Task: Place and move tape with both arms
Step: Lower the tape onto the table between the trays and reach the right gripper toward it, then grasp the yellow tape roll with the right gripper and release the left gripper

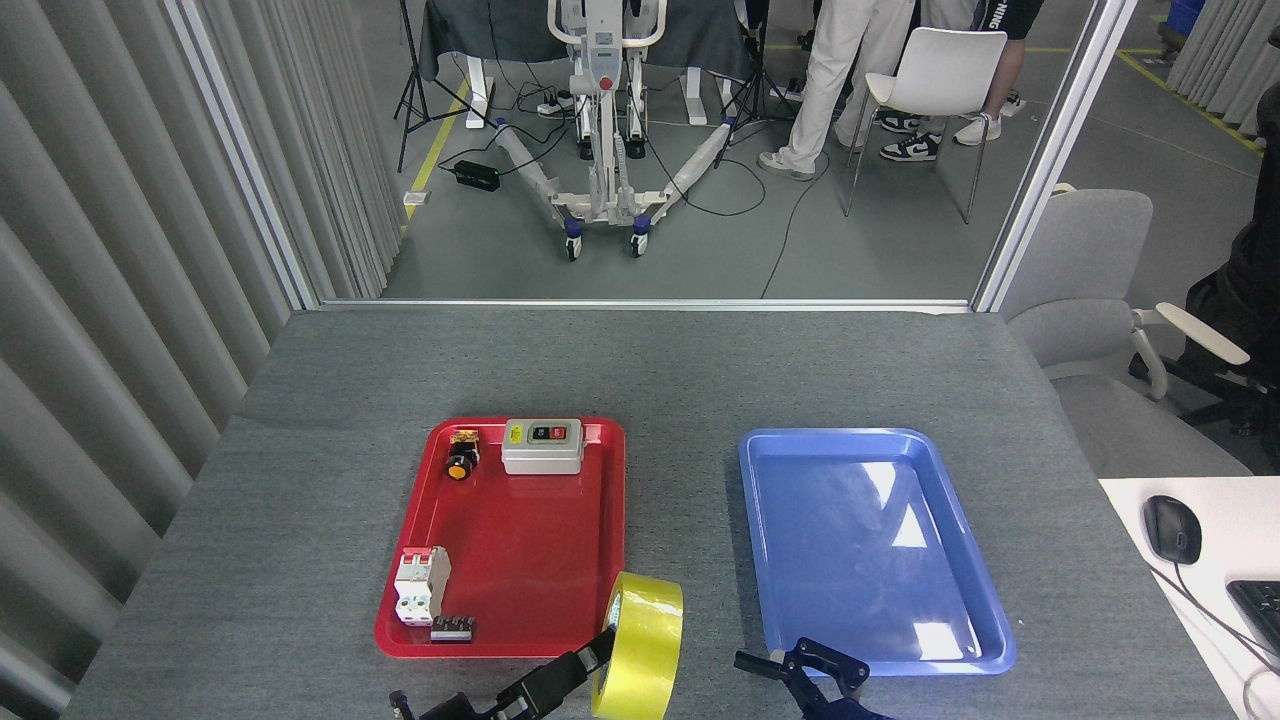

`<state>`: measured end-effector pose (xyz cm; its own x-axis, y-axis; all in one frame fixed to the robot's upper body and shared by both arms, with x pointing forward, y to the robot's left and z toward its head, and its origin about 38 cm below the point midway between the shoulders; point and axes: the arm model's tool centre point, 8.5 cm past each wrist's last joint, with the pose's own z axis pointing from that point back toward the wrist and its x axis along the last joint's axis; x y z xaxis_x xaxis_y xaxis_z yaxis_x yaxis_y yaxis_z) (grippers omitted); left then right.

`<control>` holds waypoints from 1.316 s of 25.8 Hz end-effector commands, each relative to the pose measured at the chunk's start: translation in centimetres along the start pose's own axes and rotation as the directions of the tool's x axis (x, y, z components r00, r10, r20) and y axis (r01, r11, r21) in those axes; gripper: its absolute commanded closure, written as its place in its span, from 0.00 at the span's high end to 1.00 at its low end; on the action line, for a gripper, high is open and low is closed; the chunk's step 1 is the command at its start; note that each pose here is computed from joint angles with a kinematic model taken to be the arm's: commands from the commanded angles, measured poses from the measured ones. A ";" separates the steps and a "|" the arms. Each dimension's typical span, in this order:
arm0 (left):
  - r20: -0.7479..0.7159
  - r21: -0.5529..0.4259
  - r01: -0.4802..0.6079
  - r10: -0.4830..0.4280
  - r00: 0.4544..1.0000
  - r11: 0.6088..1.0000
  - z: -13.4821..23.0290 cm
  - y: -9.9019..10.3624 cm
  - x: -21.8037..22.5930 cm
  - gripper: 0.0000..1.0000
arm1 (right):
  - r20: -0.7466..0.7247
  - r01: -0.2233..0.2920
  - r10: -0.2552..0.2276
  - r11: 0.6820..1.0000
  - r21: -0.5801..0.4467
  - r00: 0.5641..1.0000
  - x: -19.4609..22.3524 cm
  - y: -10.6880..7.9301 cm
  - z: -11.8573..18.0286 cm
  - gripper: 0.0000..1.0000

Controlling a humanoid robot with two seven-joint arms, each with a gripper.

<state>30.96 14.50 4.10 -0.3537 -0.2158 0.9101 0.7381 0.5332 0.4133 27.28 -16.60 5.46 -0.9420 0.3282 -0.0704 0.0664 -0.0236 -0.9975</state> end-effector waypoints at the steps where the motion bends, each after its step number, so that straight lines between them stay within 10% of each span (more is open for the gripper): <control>1: -0.001 0.002 0.000 0.000 1.000 1.000 0.1 0.0 0.0 0.07 | 0.003 -0.001 0.001 1.000 -0.004 1.000 -0.3 -0.1 -1.7 0.95; 15: -0.003 0.007 -0.002 0.002 1.000 1.000 0.1 0.2 -0.1 0.07 | 0.046 0.005 -0.005 1.000 0.006 0.999 -0.2 -0.5 -5.4 0.92; 34: -0.006 0.007 -0.001 0.001 1.000 1.000 0.0 0.4 -0.2 0.07 | 0.145 0.031 -0.031 1.000 0.007 0.989 0.2 -0.7 -5.5 0.40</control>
<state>31.34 14.68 4.11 -0.3502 -0.2210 0.9102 0.7349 0.5376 0.4133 28.77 -11.22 6.19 -0.9823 0.1833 -0.0381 0.0352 -0.0191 -0.9992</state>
